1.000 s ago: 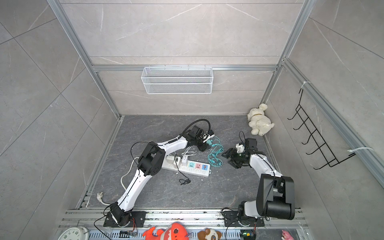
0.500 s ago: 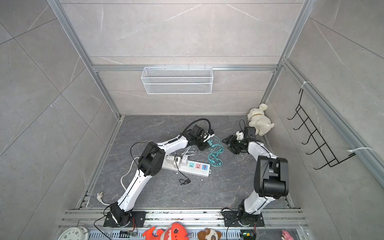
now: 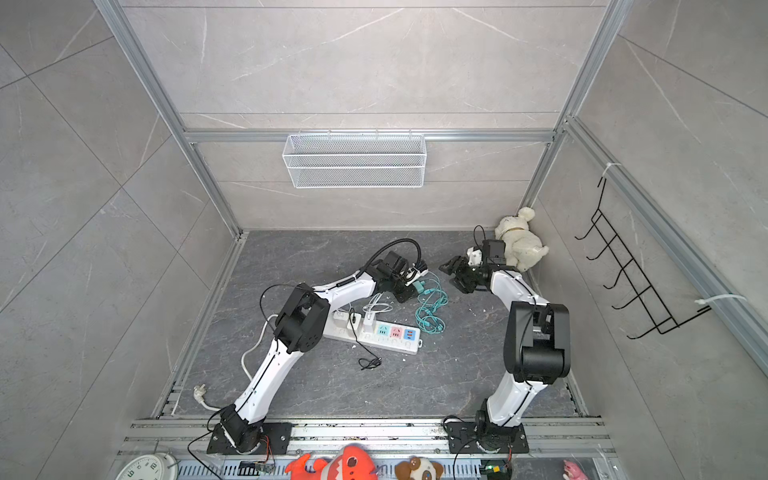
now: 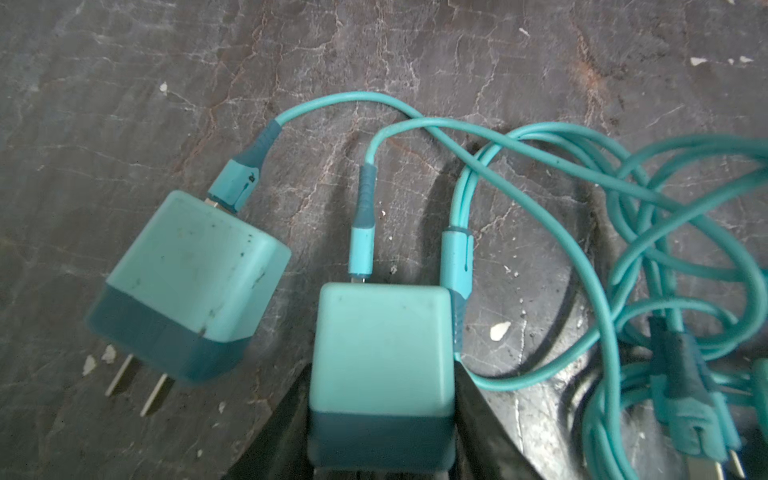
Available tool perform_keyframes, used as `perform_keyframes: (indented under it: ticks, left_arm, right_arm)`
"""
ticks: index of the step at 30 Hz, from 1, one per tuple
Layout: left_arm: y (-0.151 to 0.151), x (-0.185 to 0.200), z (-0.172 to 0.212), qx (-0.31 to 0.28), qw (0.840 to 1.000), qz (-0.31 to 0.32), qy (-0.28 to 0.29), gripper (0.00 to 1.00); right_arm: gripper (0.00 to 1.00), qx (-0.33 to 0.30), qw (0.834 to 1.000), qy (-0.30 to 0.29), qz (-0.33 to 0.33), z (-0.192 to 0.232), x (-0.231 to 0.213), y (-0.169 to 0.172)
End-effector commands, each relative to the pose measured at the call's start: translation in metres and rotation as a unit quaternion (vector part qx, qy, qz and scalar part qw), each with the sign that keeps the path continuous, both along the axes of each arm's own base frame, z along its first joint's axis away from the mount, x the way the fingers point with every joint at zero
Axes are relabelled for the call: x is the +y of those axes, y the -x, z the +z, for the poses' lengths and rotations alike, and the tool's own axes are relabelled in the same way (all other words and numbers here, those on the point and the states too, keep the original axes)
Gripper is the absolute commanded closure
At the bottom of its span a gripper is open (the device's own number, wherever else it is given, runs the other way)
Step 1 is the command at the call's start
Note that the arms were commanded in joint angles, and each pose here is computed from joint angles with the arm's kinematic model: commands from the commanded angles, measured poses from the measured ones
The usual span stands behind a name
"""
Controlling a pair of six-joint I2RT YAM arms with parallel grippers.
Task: Insert the plug
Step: 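Close the left gripper on a teal charger while right gripper moves toward plush toy, then lift the teal charger with the left gripper while right gripper draws back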
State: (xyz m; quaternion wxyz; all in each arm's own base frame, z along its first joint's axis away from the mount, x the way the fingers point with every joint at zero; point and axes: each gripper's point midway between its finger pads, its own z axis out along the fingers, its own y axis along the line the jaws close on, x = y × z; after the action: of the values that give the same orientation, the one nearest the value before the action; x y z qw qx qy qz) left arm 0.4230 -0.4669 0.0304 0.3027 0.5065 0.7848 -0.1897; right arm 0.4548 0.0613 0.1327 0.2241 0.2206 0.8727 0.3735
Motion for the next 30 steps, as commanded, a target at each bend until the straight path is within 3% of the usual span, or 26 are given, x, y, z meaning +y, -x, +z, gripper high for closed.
perform_keyframes:
  ticks: [1,7,14,17,19,25,30]
  left_arm:
    - [-0.007,-0.002,0.065,-0.063,0.997,-0.002,0.033,0.81]
    - [-0.033,0.014,0.133,-0.155,0.986,0.038,0.044,0.84]
    - [-0.028,0.029,0.19,-0.22,0.969,0.062,0.095,0.85]
    - [-0.033,0.048,0.219,-0.258,0.954,0.111,0.108,0.85]
    - [-0.034,0.064,0.238,-0.288,0.939,0.148,0.117,0.86]
    - [-0.005,0.09,0.287,-0.339,0.907,0.179,0.175,0.87]
    - [0.012,0.095,0.298,-0.366,0.894,0.189,0.178,0.88]
  right_arm:
    - [0.34,-0.006,1.0,0.002,-0.002,0.009,0.002,-0.018]
    - [0.35,-0.032,0.998,-0.044,-0.021,0.02,0.009,-0.033]
    - [0.35,-0.041,0.999,-0.028,-0.016,0.027,0.032,-0.021]
    - [0.35,-0.06,0.998,-0.024,-0.005,0.037,0.052,-0.009]
    - [0.35,-0.075,0.997,-0.013,0.005,0.047,0.066,0.001]
    - [0.35,-0.099,0.994,-0.022,0.042,0.08,0.087,0.045]
    - [0.34,-0.097,0.994,0.024,0.037,0.084,0.07,0.095]
